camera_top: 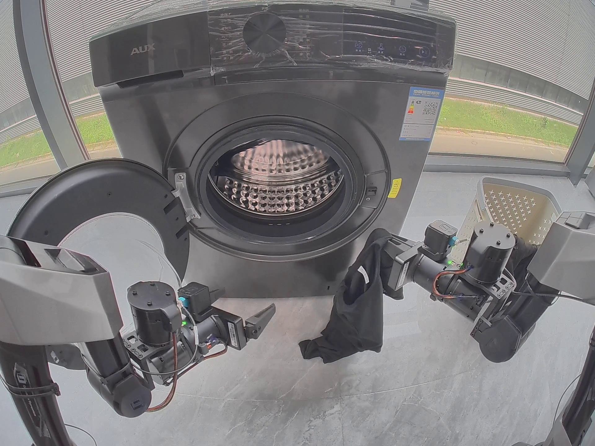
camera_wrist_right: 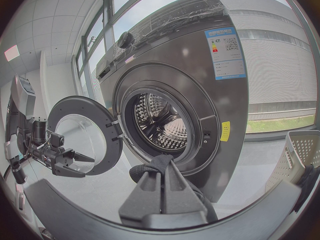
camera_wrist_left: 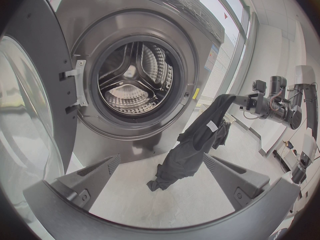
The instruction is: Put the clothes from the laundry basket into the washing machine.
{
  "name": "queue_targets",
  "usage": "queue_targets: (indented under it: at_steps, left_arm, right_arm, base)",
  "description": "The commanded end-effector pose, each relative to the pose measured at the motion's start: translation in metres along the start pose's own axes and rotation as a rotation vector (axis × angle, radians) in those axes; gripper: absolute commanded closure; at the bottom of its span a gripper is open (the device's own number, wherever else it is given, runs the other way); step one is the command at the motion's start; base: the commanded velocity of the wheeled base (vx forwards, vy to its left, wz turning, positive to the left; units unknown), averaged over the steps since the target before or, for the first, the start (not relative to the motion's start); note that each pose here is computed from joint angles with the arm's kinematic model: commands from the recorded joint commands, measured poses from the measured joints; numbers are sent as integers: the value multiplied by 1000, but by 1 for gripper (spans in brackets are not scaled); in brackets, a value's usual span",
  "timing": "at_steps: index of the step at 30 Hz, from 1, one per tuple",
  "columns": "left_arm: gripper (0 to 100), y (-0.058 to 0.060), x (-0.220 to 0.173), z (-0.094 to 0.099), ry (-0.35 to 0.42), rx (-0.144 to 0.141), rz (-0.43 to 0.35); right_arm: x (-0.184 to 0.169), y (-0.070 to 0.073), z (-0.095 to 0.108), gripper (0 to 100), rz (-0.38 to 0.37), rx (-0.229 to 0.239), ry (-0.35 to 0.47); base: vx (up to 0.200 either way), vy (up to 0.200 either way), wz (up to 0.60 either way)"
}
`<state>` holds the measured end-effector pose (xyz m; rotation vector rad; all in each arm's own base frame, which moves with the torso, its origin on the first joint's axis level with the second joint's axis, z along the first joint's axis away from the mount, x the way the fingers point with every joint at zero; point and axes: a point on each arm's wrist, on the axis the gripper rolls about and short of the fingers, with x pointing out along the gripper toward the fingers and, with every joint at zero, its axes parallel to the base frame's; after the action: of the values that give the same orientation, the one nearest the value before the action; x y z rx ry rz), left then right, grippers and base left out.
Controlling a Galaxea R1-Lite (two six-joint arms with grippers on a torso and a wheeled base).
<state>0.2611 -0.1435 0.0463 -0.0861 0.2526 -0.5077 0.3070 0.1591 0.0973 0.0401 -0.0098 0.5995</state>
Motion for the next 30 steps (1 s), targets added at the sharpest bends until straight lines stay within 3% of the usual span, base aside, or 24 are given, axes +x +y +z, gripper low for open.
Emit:
queue_targets:
  at_steps: [1, 11, 19, 24, 30]
  left_arm:
    - [0, -3, 6, -12, 40, 22, -14]
    - [0, -10, 20, -37, 120, 93, -153]
    - [0, -11, 27, -43, 126, 103, -160]
    - [0, -8, 35, -45, 119, 112, -154]
    - [0, -6, 38, -50, 129, 110, -155]
  right_arm:
    - [-1, 1, 4, 100, 3, -2, -9]
    - [8, 3, 18, 100, 12, -4, -64]
    - [20, 19, 16, 100, 54, 1, -70]
    - [27, 32, 21, 100, 92, 56, -77]
    - [29, 43, 24, 100, 120, 64, -78]
  base:
    - [0, 0, 0]
    - [0, 0, 0]
    - [0, 0, 0]
    - [0, 0, 0]
    - [0, 0, 0]
